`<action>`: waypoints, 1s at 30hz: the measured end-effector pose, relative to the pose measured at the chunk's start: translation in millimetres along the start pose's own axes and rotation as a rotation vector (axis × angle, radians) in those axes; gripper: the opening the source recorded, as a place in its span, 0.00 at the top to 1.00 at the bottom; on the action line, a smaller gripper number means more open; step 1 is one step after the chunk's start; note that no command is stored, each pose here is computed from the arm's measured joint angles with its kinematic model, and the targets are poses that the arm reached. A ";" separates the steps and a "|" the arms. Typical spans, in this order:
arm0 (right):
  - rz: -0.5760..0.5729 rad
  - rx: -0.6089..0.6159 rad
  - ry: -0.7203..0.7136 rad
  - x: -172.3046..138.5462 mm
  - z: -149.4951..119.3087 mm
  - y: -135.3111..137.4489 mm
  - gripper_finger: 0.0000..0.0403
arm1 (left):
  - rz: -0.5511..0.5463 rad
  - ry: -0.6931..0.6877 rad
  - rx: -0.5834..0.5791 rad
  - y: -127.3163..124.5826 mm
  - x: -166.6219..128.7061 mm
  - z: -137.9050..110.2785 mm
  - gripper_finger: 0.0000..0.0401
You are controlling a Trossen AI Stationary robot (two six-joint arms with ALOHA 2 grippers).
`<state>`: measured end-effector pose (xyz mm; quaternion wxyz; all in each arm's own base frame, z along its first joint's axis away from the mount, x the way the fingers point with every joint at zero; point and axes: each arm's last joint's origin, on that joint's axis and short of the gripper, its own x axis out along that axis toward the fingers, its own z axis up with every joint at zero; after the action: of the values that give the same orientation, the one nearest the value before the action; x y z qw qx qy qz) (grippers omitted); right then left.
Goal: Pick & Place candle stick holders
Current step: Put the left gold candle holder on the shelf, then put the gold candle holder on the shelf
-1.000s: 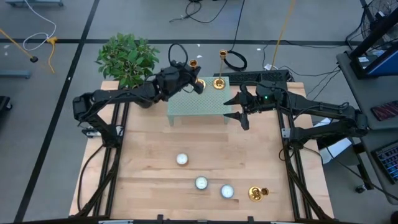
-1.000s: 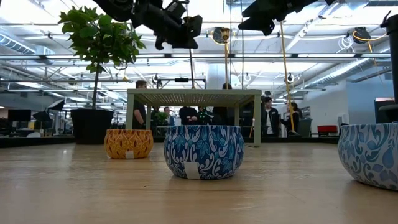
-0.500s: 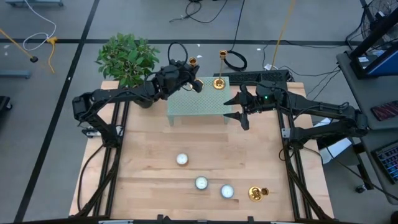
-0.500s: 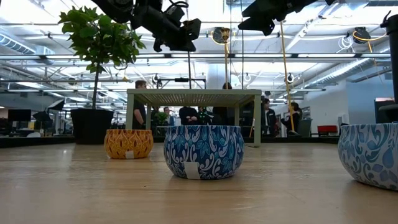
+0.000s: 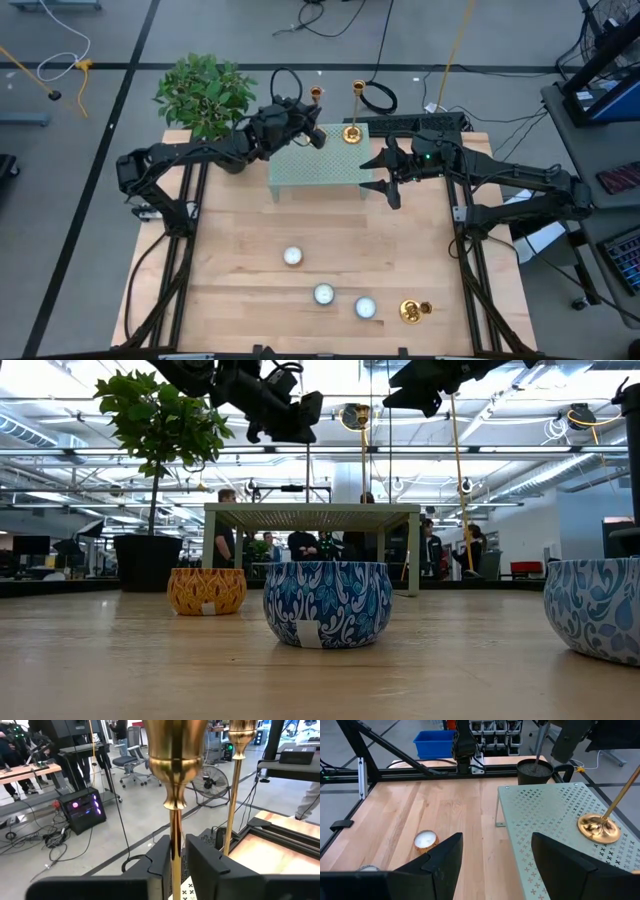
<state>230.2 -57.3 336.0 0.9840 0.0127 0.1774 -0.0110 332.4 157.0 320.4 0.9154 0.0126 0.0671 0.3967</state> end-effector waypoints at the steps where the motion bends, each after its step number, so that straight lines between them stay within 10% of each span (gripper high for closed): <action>1: 0.000 0.000 0.000 0.0 0.0 0.0 0.43 | 0.002 0.000 0.000 0.5 0.2 -0.1 0.82; 30: 0.005 -0.036 0.040 -24.3 -2.7 6.1 0.43 | 0.015 0.082 0.036 5.9 1.6 -8.4 0.79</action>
<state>206.6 -50.7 342.1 0.9804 -0.0044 0.1970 -0.0052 328.1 162.0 312.3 0.9085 0.0134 0.1119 0.4023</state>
